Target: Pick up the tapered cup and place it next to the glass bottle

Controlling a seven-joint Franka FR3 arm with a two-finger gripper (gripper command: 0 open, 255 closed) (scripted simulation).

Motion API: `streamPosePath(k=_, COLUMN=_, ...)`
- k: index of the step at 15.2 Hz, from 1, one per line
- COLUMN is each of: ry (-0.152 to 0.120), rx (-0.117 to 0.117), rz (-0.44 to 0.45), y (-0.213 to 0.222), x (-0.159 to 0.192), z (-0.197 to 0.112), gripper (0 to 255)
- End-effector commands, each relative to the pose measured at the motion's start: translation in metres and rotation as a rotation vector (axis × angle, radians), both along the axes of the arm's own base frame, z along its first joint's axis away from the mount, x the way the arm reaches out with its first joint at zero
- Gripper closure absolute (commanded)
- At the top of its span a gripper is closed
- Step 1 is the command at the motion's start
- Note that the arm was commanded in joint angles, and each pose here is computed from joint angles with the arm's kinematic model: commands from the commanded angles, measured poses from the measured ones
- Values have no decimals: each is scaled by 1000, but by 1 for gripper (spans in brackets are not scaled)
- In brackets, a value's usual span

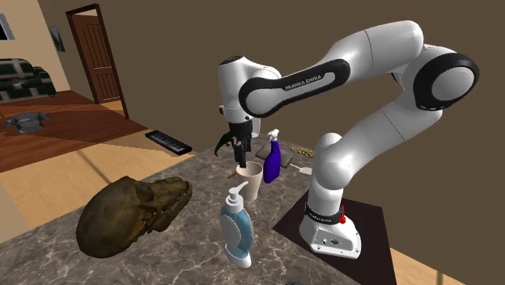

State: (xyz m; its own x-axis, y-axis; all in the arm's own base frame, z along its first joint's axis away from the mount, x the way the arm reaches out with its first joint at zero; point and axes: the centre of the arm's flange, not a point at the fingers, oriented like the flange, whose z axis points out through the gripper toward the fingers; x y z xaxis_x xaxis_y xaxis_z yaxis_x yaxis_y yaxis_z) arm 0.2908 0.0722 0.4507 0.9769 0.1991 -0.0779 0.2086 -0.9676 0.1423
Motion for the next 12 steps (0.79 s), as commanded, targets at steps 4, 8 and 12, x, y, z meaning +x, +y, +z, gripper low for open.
streamPosePath(k=4, ry=6, rx=-19, rz=3, y=27, x=-8, z=-49, gripper=0)
streamPosePath(k=8, ry=6, rx=-19, rz=3, y=23, x=-9, z=-70, gripper=0)
streamPosePath(k=12, ry=6, rx=-19, rz=3, y=20, x=-10, z=-89, gripper=0)
